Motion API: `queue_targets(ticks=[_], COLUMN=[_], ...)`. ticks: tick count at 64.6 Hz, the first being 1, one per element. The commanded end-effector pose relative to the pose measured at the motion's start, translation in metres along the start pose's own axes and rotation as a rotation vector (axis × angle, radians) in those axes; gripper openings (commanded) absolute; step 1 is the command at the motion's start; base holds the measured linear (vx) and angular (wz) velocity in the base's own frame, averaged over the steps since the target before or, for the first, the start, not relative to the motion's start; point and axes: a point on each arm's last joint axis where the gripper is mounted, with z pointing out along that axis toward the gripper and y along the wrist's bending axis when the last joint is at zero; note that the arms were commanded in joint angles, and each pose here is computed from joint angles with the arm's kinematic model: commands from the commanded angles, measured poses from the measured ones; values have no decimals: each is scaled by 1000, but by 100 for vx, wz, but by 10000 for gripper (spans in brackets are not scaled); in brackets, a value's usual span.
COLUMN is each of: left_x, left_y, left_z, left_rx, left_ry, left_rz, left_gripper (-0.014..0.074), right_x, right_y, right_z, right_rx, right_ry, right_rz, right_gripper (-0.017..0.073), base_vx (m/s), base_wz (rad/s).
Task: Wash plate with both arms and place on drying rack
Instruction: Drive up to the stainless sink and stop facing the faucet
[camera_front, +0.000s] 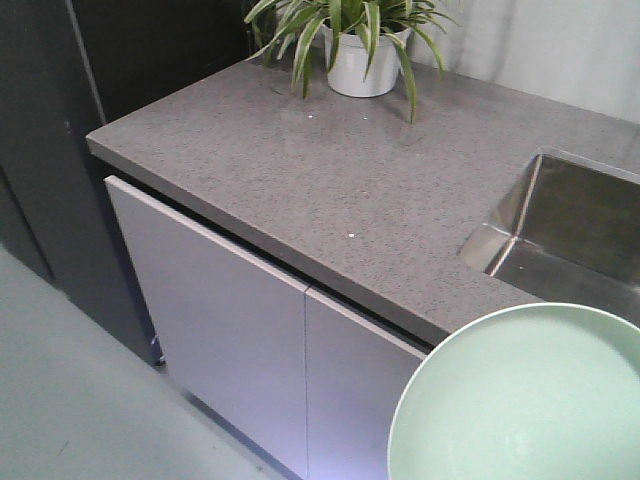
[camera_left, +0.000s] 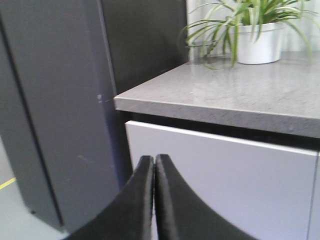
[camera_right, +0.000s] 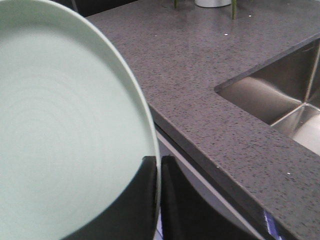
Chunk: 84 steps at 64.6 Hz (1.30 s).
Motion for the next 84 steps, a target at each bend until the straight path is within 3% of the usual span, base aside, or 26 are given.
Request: queue_targets(ticks=[1,84], left_x=[0,0], left_y=[0,0], left_z=[0,0], left_rx=[-3,-3], left_ry=[-60,-60], left_rz=[-11,-11], left_gripper=[-6,-6], right_x=[-13,-13], right_y=[1,1], right_z=[-2,-2], right_rx=[-4,-4], right_ry=[-87,-87], right_rz=[3,3], right_gripper=[-2,-2], base_vx=[11,10], base_wz=[-42,-40])
